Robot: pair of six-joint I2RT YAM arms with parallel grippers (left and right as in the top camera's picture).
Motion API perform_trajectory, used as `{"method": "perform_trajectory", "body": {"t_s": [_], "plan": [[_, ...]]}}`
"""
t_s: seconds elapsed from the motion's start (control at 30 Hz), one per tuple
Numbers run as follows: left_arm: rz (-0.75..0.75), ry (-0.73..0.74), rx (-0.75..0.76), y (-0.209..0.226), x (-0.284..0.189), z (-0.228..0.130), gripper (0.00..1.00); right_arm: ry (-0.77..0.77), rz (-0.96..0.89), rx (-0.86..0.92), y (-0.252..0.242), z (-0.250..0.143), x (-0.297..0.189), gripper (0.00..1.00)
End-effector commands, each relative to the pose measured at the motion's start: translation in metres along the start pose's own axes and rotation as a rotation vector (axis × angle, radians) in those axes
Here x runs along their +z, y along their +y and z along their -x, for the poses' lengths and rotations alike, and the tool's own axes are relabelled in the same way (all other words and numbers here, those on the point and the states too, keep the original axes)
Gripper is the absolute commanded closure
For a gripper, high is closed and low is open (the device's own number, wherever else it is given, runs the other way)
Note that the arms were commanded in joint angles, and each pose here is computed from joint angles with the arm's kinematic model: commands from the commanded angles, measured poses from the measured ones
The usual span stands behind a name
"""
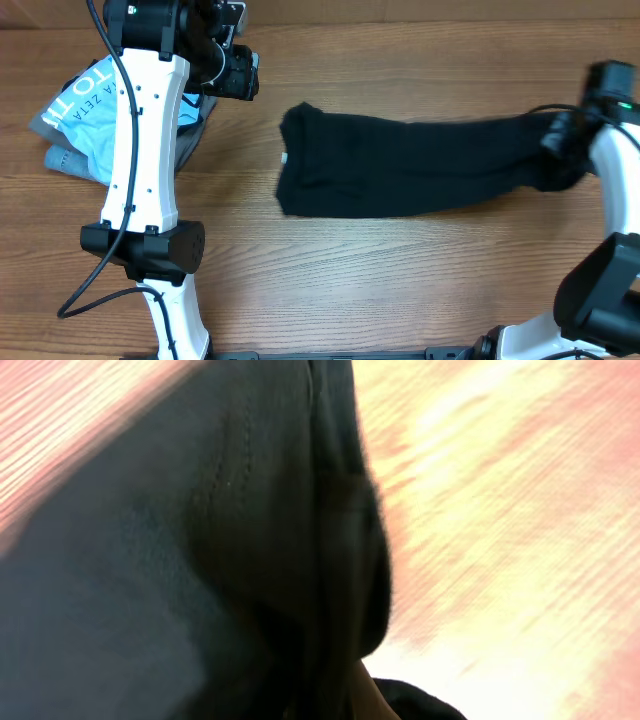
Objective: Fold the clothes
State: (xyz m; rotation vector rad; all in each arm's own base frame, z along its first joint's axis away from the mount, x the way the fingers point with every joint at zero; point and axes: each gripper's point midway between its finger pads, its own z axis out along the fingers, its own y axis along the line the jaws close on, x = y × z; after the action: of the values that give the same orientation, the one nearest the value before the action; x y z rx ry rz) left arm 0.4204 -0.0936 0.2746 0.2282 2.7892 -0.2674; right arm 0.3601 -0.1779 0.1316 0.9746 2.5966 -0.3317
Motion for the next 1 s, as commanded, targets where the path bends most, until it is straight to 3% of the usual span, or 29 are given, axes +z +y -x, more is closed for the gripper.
{"method": "perform_trajectory", "body": {"t_s": [0.0,0.27,0.47,0.7,0.97], "plan": [[-0.014,-0.014,-0.003,-0.002,-0.004,0.002,0.35,-0.040,0.025,0.088,-0.020,0.017,-0.007,0.96],[-0.014,-0.014,-0.003,-0.002,-0.004,0.002,0.35,-0.024,0.035,0.051,-0.021,0.012,0.001,0.96],[-0.014,-0.015,-0.003,-0.002,-0.004,0.002,0.34,-0.004,0.256,-0.216,0.057,-0.008,-0.015,0.96],[-0.014,-0.014,-0.003,-0.002,-0.004,0.002,0.34,0.005,0.326,-0.512,0.131,-0.054,-0.039,0.94],[-0.014,-0.014,-0.004,-0.002,-0.004,0.002,0.34,0.065,0.272,-0.696,0.166,-0.098,-0.028,0.93]]}}
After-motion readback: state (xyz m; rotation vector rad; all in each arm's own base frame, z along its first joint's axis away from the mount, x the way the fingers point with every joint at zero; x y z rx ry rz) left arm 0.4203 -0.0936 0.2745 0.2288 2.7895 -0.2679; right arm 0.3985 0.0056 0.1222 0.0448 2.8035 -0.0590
